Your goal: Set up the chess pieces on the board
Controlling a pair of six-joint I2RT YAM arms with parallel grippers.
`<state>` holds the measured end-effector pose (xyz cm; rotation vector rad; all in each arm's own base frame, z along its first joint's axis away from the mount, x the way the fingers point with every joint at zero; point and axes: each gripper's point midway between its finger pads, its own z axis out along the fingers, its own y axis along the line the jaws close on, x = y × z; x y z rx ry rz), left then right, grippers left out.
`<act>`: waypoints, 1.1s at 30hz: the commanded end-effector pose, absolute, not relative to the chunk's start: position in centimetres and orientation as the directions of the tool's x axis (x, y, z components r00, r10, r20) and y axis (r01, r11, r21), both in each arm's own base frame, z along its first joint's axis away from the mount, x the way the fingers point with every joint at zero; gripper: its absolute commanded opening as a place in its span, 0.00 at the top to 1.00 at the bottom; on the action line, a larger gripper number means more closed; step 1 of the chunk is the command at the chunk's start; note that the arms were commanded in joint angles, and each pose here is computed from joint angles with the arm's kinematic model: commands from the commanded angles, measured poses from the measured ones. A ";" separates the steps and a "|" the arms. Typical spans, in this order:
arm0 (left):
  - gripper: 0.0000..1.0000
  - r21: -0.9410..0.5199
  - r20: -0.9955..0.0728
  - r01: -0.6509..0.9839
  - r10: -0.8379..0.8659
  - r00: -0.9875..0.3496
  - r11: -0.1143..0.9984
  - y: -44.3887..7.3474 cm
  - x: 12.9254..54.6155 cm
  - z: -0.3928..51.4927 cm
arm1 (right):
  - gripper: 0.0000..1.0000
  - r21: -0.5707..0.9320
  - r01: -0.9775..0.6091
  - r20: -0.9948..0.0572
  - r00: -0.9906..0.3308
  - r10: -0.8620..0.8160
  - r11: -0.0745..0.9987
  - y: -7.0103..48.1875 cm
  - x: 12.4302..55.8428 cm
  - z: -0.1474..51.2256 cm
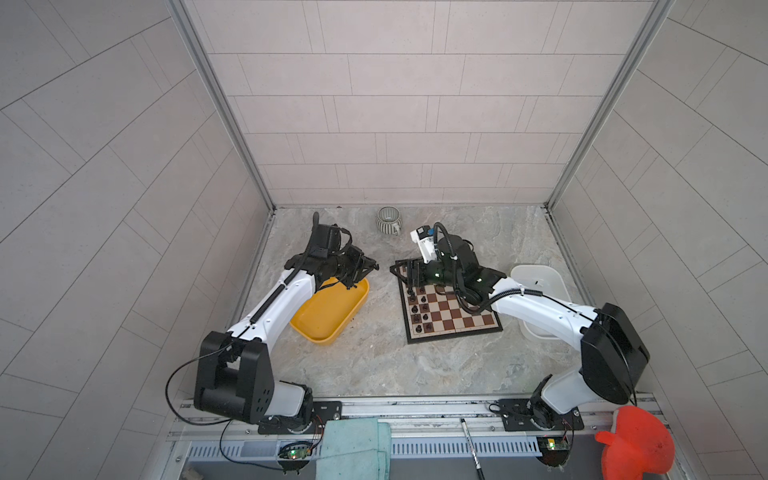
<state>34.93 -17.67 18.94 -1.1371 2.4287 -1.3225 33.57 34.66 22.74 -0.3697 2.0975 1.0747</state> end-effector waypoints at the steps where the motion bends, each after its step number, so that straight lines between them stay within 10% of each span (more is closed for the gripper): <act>1: 0.76 -0.822 0.234 -0.505 -0.654 -0.720 0.262 -18.9 35.4 21.5 | 0.39 0.590 -0.567 -0.749 -0.650 0.128 0.575 35.9 34.4 24.9; 33: 0.76 -0.855 0.209 -0.444 -0.606 -0.767 0.267 -20.6 34.3 24.1 | 0.81 0.645 -0.551 -0.706 -0.695 0.137 0.530 37.8 35.6 23.8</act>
